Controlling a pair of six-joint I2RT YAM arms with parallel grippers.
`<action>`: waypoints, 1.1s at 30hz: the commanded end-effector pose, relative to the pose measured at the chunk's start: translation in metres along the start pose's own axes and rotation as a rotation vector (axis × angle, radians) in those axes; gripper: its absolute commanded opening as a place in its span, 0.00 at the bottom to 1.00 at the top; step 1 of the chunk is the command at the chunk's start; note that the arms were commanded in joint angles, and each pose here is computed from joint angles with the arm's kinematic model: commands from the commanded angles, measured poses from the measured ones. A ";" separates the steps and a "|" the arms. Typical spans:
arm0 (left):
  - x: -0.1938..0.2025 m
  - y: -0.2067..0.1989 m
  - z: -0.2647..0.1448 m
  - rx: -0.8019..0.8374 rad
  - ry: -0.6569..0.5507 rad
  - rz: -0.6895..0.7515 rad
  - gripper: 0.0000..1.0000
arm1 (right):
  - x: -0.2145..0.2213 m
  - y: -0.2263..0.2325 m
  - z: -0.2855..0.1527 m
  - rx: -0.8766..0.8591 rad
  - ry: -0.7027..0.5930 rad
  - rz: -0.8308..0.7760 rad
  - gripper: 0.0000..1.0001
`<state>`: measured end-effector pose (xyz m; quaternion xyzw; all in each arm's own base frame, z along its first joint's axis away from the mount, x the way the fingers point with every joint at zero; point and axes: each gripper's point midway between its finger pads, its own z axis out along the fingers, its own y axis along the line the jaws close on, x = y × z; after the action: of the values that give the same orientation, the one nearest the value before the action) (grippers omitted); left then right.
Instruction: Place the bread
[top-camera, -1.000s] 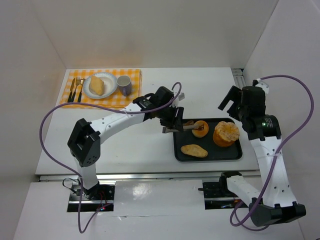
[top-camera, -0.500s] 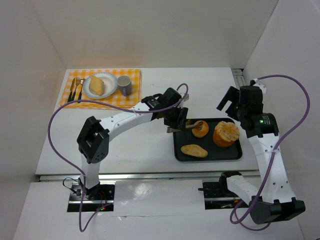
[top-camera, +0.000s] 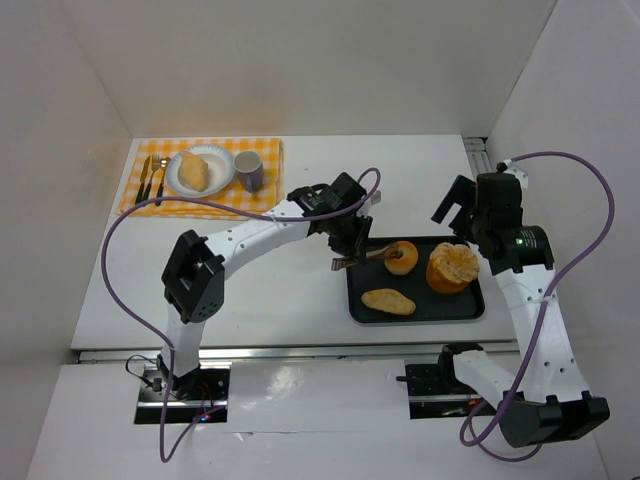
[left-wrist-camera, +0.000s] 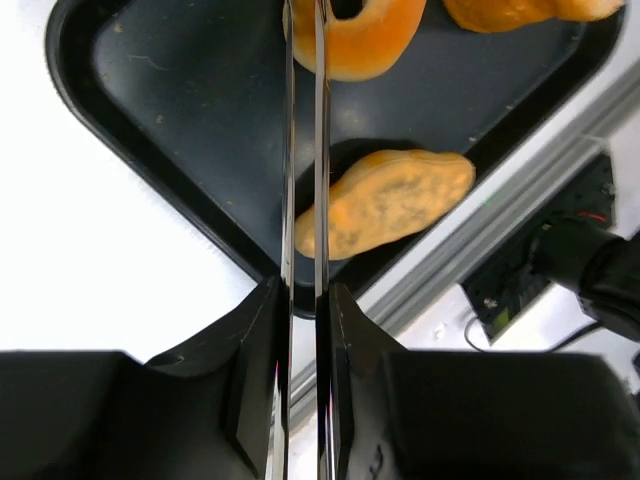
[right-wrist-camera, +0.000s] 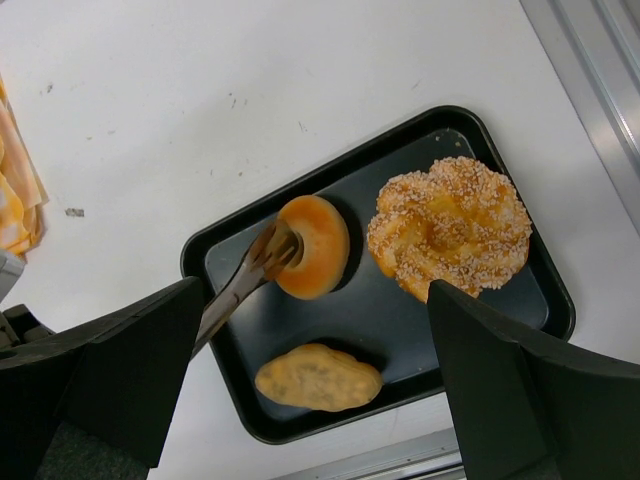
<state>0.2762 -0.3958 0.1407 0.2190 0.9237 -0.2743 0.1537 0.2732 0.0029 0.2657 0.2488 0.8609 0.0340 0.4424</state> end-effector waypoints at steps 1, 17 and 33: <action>-0.022 -0.033 -0.028 0.109 -0.064 0.063 0.19 | -0.007 0.003 0.000 -0.014 -0.030 -0.004 1.00; -0.118 0.117 -0.238 -0.072 -0.550 -0.124 0.01 | -0.007 -0.001 -0.005 -0.005 -0.035 -0.004 1.00; -0.089 0.349 -0.326 -0.434 -0.764 -0.627 0.00 | -0.009 0.003 -0.002 -0.014 -0.032 -0.003 1.00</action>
<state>0.4534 0.0258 0.2855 -0.2194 0.8659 -0.1636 0.4187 0.2726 0.0028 0.2663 0.2489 0.8604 0.0342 0.4434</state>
